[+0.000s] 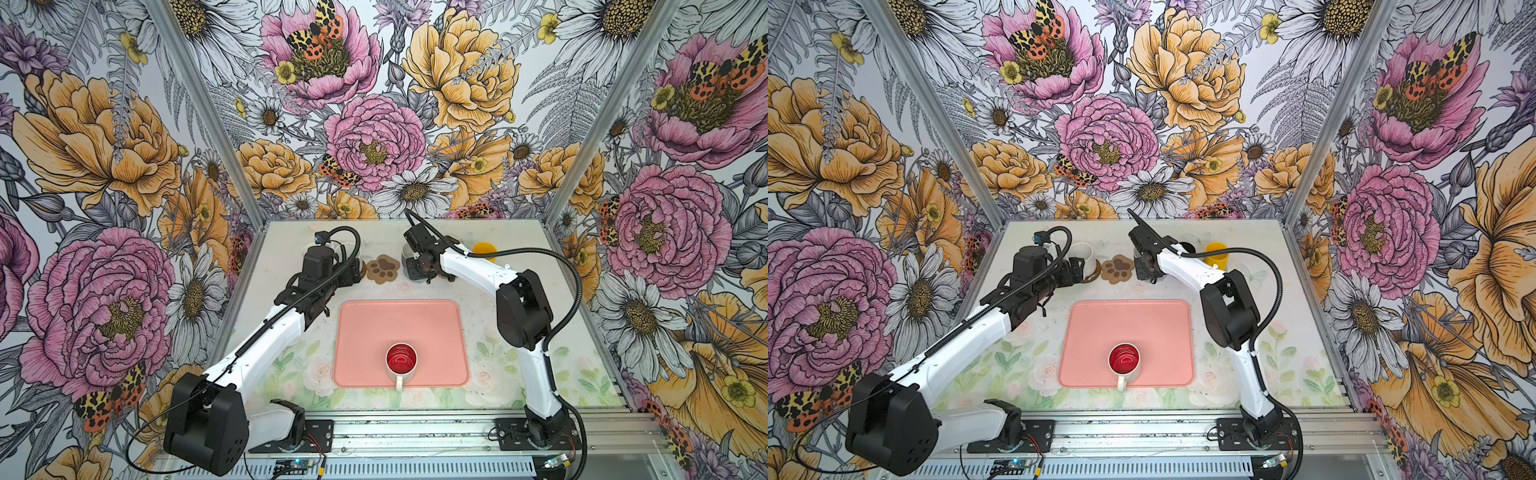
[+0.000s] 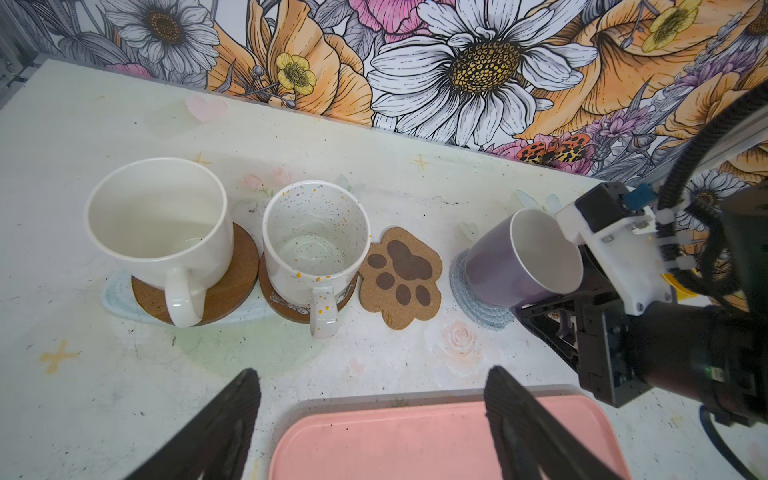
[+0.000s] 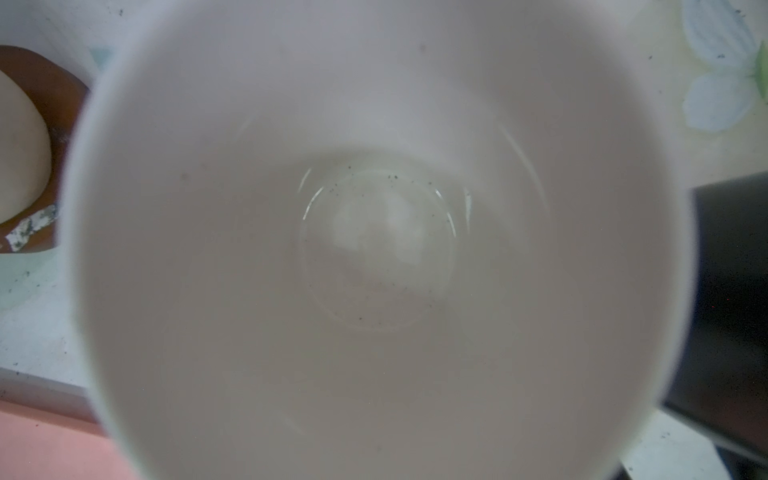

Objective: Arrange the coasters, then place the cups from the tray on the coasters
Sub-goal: 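Lower the lavender-handled mug onto the blue knit coaster with the right gripper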

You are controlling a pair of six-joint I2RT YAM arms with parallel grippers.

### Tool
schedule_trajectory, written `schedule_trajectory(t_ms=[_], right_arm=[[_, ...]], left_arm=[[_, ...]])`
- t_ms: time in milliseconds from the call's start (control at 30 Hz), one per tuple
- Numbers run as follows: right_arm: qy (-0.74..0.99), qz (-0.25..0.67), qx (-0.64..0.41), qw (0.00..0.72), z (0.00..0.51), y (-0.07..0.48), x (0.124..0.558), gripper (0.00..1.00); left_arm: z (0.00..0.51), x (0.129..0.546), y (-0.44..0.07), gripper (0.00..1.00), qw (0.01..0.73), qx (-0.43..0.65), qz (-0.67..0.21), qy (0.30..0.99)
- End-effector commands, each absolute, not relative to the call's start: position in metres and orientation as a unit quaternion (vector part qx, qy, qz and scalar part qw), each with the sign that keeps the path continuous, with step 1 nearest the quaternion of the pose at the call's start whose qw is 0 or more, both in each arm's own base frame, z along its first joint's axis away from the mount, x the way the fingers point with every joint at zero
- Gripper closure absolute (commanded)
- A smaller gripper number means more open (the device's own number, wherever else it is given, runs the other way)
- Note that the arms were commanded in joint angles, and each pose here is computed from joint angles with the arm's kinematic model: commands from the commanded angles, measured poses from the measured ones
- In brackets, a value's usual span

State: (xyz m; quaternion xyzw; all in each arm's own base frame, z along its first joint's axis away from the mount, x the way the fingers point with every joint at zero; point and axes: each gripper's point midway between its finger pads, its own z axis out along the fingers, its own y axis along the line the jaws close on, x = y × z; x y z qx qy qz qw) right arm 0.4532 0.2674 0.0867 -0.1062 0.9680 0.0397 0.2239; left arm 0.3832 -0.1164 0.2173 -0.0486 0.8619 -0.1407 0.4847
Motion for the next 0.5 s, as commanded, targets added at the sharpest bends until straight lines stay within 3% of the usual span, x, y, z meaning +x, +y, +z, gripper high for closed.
schedule_trajectory(t_ms=[0,467], right_arm=[[0.957,0.041,-0.093,0.272,0.111,0.268,0.474,1.00],[0.962,0.029,-0.089,0.255,0.095,0.260,0.468,1.00]], left_arm=[[0.222,0.382,-0.110,0.14,0.491,-0.052,-0.134,0.859],[0.221,0.382,-0.108,0.14,0.490,-0.053,-0.132,0.860]])
